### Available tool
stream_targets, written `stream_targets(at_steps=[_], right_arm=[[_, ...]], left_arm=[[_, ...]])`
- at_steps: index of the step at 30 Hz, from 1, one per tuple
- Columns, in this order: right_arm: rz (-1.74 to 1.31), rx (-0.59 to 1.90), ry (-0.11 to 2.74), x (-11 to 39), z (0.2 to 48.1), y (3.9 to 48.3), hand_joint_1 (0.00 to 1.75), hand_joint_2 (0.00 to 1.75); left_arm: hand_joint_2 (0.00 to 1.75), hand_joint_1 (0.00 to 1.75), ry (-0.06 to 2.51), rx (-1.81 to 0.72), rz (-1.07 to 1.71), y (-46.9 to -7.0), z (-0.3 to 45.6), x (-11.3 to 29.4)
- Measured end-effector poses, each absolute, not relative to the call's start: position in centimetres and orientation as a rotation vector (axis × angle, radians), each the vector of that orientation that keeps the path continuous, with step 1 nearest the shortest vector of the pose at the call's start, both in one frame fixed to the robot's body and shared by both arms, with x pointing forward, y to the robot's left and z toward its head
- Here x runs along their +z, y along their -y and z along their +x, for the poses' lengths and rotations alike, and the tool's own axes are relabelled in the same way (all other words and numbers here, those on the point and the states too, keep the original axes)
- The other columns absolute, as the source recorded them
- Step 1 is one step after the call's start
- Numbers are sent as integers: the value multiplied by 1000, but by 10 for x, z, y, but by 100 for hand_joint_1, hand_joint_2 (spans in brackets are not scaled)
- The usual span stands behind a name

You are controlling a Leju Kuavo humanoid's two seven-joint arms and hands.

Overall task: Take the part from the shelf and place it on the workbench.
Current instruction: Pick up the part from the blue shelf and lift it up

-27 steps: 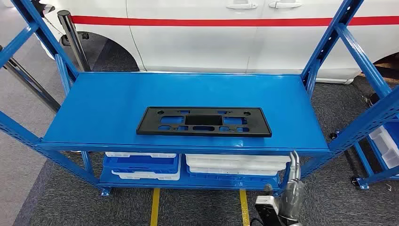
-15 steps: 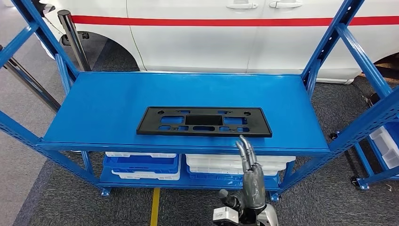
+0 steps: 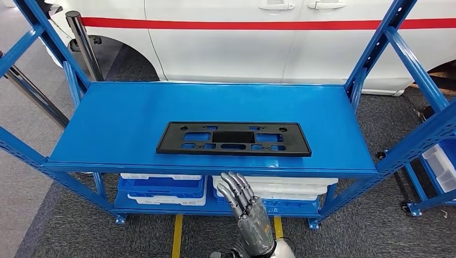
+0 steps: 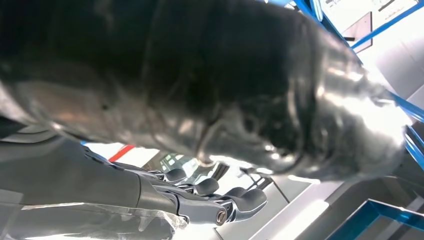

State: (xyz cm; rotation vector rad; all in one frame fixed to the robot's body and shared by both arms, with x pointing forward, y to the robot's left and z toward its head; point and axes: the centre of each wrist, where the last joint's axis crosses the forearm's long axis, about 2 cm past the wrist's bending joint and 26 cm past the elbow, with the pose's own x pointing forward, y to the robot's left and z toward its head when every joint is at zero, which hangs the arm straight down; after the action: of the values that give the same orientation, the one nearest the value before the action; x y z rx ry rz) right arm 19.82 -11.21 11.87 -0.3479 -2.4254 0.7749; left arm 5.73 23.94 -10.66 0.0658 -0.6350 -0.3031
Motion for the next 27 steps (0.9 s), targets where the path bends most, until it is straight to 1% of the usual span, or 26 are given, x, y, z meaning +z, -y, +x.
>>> stream_targets(at_steps=[4, 8, 27], right_arm=[[-348, 784, 2421, 117, 197, 114, 0, 0], [-350, 787, 2418, 116, 196, 115, 0, 175], [-454, 761, 2375, 110, 187, 132, 0, 175]], left_arm=[[0, 0, 647, -304, 42, -240, 57, -107], [0, 0, 648, -304, 19, -241, 57, -107], [0, 0, 638, -293, -1, -247, 54, -108]])
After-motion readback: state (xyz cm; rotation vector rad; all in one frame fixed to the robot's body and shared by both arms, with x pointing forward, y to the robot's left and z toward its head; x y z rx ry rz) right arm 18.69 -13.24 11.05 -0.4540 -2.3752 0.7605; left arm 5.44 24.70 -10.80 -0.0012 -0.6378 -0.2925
